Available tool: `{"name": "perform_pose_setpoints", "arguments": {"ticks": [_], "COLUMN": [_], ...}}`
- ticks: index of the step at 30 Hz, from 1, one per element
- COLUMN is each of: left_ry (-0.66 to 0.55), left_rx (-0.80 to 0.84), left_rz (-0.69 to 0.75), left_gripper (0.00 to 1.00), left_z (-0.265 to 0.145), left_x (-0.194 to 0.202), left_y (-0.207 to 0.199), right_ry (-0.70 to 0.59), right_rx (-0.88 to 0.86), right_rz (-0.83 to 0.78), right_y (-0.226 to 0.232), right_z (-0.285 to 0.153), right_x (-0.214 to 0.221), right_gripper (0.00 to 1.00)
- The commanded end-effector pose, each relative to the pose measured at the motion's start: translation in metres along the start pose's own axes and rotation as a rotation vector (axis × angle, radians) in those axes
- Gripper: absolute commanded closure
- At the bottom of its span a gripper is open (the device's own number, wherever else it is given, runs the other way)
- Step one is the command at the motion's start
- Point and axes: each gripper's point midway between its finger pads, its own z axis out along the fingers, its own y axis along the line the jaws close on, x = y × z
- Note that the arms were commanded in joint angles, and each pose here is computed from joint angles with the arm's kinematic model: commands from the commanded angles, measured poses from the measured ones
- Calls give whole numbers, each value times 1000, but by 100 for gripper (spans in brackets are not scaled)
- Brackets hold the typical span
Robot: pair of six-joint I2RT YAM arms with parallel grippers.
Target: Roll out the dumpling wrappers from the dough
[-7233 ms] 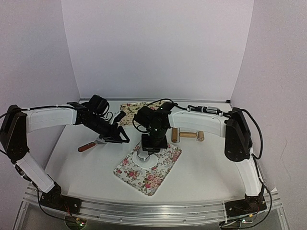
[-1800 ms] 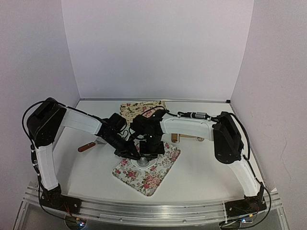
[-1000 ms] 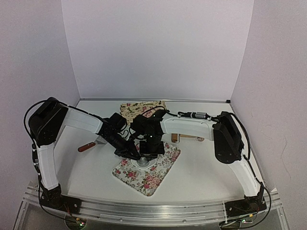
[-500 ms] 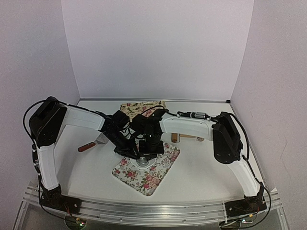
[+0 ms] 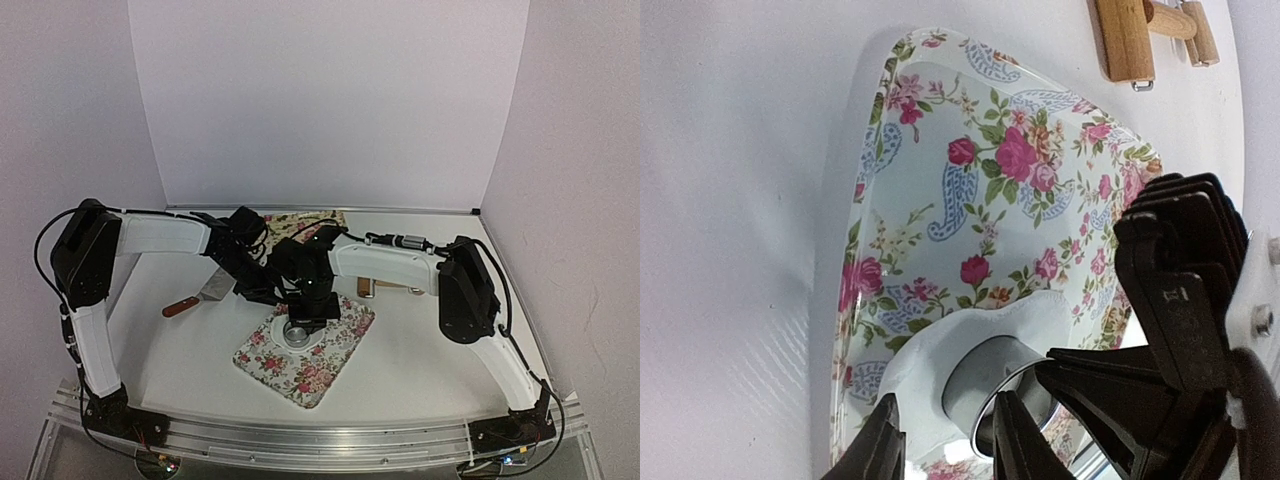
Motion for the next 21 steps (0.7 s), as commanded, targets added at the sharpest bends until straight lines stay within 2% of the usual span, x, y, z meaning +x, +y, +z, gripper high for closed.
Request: {"name": "perform_pose_setpoints", "arguments": {"ticks": [1,7,21], "left_ry": [-95,-57,38], "left_rx": [-10,-54,-19], "left_rz": [35,-44,-100], "left_gripper": [69,69,69], "left_z": [-35,-29,-1], "left_x": [-15,9,29], "left_y": [-17,8,24], "right_ry": [118,117,128], "right_rx": [170,175,179], "right_rz": [-40,-34,-21], "right_y": [-34,-36,-39], "right_z": [35,34,36], "right_x": [26,24,25], "right_gripper": [100,100,100]}}
